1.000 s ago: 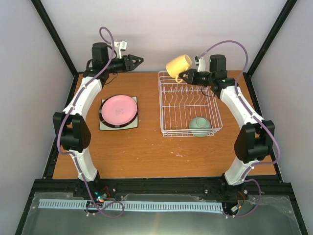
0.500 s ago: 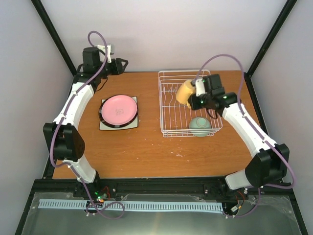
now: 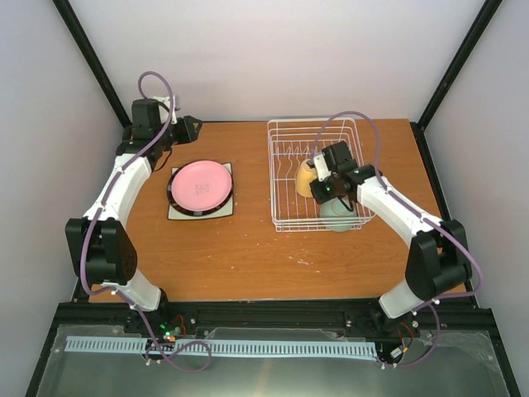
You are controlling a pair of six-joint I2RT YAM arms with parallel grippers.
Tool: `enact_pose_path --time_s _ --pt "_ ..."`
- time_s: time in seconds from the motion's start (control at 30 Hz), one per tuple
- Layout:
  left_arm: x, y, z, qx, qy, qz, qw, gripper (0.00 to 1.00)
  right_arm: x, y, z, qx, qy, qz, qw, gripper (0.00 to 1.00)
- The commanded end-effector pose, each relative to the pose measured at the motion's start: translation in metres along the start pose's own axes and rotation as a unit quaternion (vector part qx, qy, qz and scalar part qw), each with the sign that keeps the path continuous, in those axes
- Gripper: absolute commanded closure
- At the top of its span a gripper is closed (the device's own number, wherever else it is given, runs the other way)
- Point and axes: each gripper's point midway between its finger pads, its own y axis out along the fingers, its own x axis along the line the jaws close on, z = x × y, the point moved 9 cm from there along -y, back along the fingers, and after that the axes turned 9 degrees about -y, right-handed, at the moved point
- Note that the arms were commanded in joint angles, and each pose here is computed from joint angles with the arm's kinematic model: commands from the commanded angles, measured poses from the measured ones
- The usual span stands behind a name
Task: Load the mixed dishes into the dish rack
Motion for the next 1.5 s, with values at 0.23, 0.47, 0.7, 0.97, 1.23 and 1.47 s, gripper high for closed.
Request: enact_pose_path --time_s 0.23,0.47,0.7,0.97,1.23,1.47 --pt "0.013 -0.014 0.009 -0.020 0.003 -0.028 0.999 0.51 0.005 0.025 -0.019 -0.032 -0.037 -0.040 0.998 0.97" --pt "0.027 -0.017 0.023 -0.004 -0.003 -0.047 0.999 0.51 0.010 0.041 0.000 -0.003 -0.033 -0.062 0.998 0.97" --pt "0.036 -0.028 0.026 -0.012 -0.010 -0.060 0.998 0.51 0.014 0.051 0.016 0.019 -0.029 -0.074 0.997 0.97" --pt "0.044 -0.032 0.030 -0.003 -0.012 -0.069 0.998 0.50 0.016 0.059 0.029 0.047 -0.017 -0.082 0.995 0.83" --pt "0.061 -0.033 0.048 0.041 -0.037 -0.061 0.997 0.50 0.017 0.058 0.039 0.073 -0.009 -0.077 0.994 0.63" --pt "0.091 -0.030 0.067 0.103 -0.082 -0.064 0.989 0.51 0.013 0.042 0.034 0.063 -0.005 -0.053 0.997 0.52"
